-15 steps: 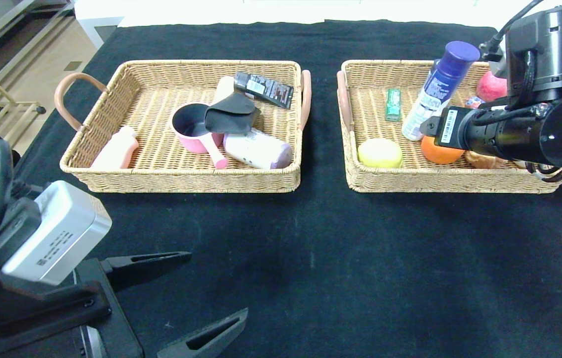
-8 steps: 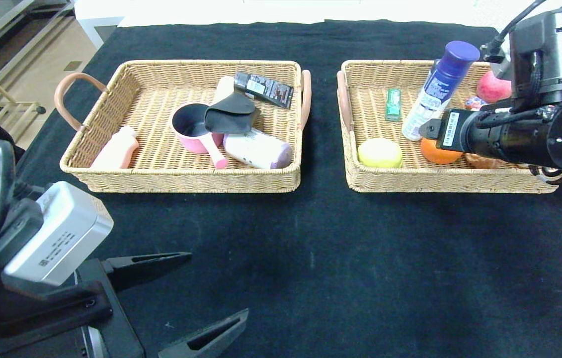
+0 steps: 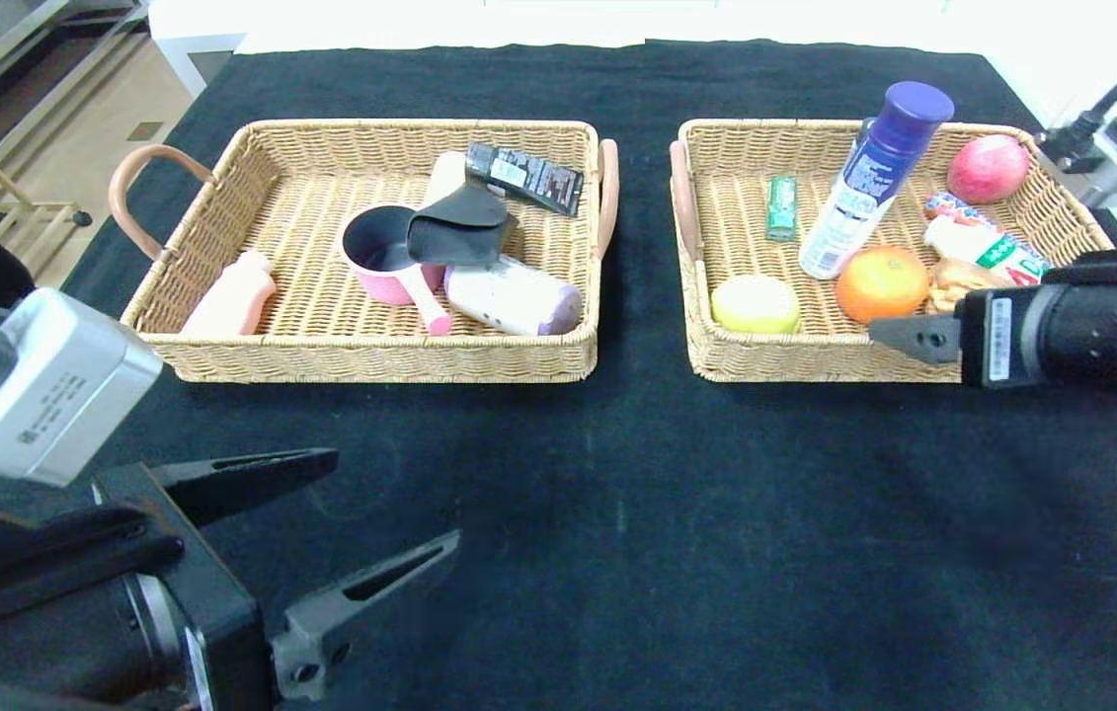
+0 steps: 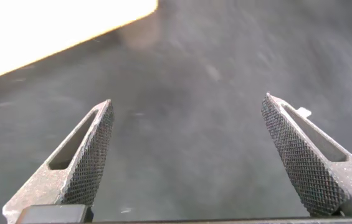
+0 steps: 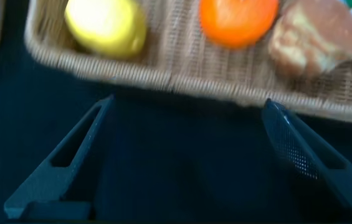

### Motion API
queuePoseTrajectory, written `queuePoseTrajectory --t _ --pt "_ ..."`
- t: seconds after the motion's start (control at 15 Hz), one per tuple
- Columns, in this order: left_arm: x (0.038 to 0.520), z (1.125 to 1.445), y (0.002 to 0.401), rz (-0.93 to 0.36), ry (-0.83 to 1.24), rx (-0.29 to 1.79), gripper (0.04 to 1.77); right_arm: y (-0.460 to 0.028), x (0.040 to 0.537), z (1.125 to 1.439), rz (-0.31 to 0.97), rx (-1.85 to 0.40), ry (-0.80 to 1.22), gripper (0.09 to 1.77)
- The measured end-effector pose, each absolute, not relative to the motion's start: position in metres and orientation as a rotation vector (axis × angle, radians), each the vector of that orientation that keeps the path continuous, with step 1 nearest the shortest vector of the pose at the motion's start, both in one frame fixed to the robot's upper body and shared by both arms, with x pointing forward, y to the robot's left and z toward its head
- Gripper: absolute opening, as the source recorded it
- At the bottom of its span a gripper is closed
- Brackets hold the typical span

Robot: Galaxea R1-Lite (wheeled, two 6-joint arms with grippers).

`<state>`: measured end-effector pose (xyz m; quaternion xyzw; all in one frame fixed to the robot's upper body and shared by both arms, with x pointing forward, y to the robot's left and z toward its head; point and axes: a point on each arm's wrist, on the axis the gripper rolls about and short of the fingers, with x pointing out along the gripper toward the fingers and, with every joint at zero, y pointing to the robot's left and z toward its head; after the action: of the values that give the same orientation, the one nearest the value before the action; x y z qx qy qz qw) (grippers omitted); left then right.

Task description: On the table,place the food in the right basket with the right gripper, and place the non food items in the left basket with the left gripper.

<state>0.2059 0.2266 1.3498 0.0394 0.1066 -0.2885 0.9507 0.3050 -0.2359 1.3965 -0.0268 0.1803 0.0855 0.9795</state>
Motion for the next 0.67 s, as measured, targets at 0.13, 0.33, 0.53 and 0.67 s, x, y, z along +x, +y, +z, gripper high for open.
queuePoseTrajectory --t 0.13,0.33,0.53,0.67 --pt "0.206 1.349 0.231 -0.533 0.22 0.081 1.72 -0.25 0.278 1.392 0.279 -0.104 0.358 1.7" --pt "0.207 1.344 0.247 -0.433 0.227 0.073 1.72 -0.273 0.232 1.383 0.396 -0.147 0.335 1.7" --pt "0.195 1.334 0.272 -0.337 0.281 0.082 1.72 -0.294 0.184 1.372 0.464 -0.175 0.36 1.7" --pt "0.18 1.331 0.288 -0.293 0.294 0.078 1.72 -0.308 0.152 1.367 0.496 -0.178 0.366 1.7"
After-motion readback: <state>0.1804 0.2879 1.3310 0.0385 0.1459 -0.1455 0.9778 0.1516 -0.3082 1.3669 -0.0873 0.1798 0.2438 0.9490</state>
